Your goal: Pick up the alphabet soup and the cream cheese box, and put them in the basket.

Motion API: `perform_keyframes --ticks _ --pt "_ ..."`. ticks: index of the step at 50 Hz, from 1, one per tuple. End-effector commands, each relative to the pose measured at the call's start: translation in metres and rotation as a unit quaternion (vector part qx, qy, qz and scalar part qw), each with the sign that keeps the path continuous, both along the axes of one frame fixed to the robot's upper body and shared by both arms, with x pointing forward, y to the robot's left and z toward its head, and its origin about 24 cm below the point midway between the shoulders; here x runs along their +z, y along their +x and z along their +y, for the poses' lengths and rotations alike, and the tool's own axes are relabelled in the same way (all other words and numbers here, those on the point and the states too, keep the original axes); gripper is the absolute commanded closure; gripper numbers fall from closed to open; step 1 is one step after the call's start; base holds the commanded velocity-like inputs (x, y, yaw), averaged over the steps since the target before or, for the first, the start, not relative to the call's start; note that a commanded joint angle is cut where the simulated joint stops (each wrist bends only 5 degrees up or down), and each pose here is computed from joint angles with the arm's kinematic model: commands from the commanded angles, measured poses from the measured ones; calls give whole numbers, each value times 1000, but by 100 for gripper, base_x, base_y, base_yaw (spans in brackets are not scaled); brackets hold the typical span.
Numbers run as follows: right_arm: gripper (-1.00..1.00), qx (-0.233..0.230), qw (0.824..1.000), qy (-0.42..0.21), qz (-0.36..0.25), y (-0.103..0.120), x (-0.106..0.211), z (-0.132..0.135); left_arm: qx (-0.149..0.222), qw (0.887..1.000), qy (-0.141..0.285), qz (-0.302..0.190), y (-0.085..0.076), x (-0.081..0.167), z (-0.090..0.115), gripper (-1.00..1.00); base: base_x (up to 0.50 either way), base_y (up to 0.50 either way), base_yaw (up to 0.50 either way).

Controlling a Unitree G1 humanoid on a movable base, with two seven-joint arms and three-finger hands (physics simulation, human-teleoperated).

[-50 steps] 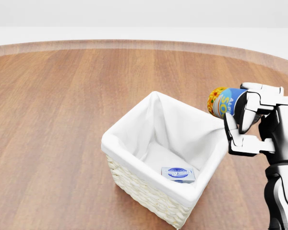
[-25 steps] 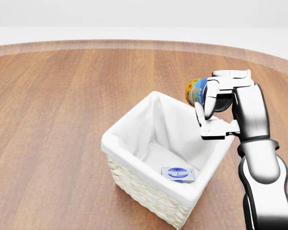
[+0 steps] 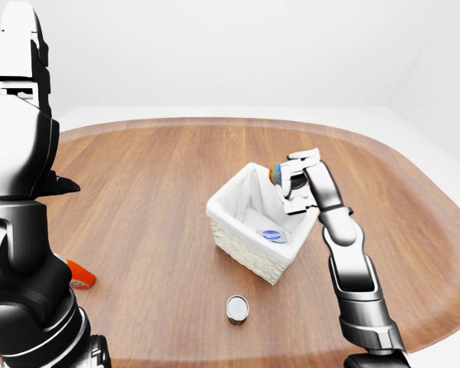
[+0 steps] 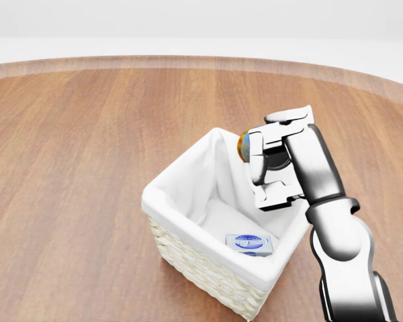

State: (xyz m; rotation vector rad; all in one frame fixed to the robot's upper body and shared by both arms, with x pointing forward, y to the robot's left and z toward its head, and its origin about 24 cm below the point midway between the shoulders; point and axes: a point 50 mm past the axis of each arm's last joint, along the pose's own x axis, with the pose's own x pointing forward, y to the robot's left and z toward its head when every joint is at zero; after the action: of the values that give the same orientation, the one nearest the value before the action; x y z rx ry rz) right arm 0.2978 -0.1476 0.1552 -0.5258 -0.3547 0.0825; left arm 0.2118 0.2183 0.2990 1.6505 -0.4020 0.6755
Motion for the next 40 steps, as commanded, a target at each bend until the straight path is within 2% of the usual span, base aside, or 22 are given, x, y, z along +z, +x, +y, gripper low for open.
perform_keyframes --ticks 1,26,40 --pt "100 2 999 -43 3 6 1 12 6 1000 0 4 2 -1 2 -100 0 0 0" --pt "100 -14 994 -55 91 34 -42 28 2 1000 -1 1 1 -1 2 -100 0 0 0" --pt "100 -11 994 -50 91 39 -39 32 3 1000 1 3 1 0 1 -100 0 0 0"
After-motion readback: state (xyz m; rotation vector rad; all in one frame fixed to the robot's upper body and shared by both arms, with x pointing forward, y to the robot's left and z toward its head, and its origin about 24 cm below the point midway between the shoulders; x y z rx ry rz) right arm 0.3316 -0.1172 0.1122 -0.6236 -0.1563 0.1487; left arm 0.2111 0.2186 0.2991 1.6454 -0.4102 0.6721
